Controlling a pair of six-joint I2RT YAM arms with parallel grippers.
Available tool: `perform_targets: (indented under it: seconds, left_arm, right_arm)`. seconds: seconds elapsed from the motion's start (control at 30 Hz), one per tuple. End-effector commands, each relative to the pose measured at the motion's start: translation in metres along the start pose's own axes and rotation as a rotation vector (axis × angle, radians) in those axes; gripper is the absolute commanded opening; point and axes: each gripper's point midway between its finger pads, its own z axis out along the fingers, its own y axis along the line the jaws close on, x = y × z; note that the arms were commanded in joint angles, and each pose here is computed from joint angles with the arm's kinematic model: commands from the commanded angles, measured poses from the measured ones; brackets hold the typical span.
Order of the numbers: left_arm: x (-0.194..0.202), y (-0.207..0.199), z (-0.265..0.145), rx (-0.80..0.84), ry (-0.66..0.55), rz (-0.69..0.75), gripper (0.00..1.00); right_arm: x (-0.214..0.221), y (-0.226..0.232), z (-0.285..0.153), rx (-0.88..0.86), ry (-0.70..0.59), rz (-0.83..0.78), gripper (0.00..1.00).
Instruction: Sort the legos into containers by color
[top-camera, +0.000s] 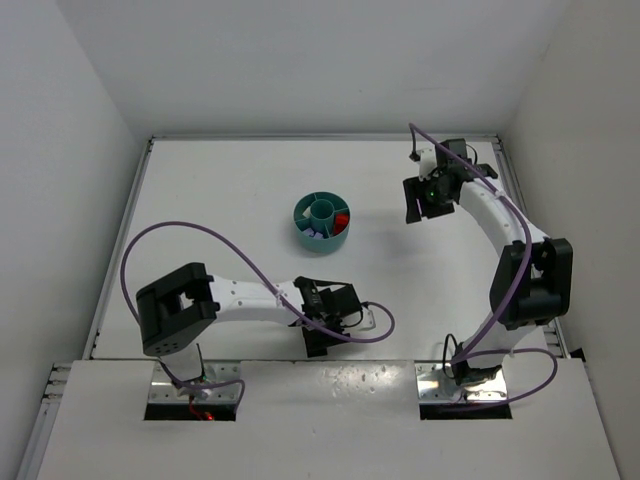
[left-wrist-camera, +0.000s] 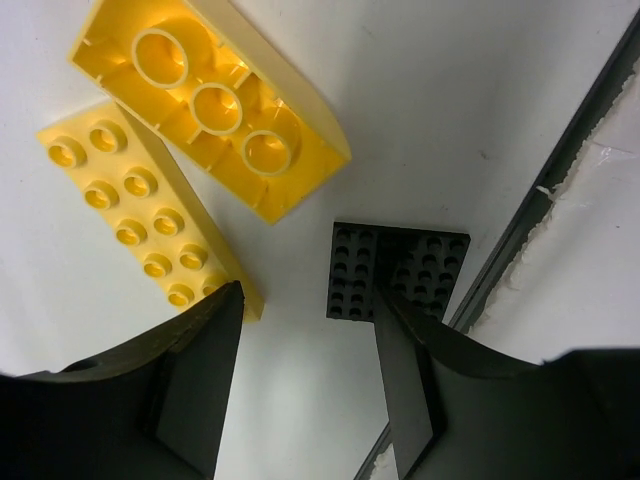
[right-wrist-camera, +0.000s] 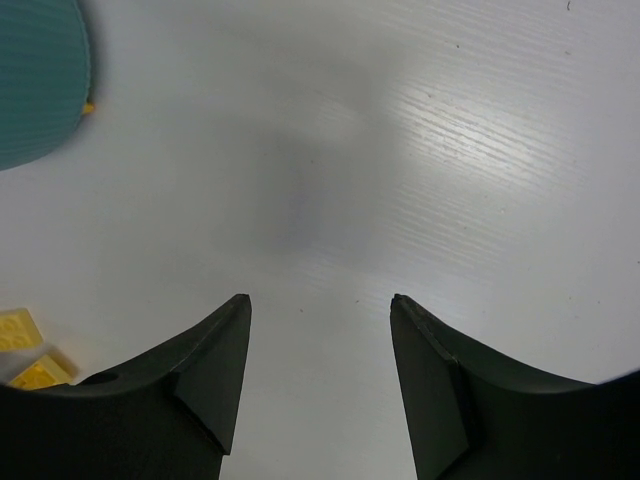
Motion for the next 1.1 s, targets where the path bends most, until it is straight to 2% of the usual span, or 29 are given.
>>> perform_targets:
  seconds: [0.0, 0.23, 0.5, 0.7, 0.97, 1.07]
  left_arm:
    - [0.003, 0.003, 0.012, -0.035, 0.016, 0.018, 0.60]
    - [0.007, 0.028, 0.021, -0.112, 0.017, -0.012, 0.60]
    - [-0.011, 0.101, 0.021, -0.198, -0.035, -0.102, 0.60]
    - [-0.022, 0.099, 0.009, -0.172, -0.086, -0.071, 0.60]
    - [-0.005, 0.086, 0.001, -0.137, -0.079, -0.077, 0.60]
    - [0.008, 0.070, 0.003, -0.109, -0.057, -0.073, 0.60]
  right_arm:
    - [-0.008, 0.004, -0.011, -0.018, -0.045, 0.009, 0.59]
    - [-0.007, 0.004, -0.008, -0.018, -0.044, 0.000, 0.59]
    - [-0.004, 0.005, -0.003, -0.028, -0.035, 0.002, 0.59]
    - [-0.004, 0.006, -0.003, -0.038, -0.028, 0.003, 0.59]
    - [-0.002, 0.009, -0.005, -0.047, -0.037, 0.001, 0.59]
    - [-0.002, 0.009, -0.005, -0.047, -0.037, 0.001, 0.59]
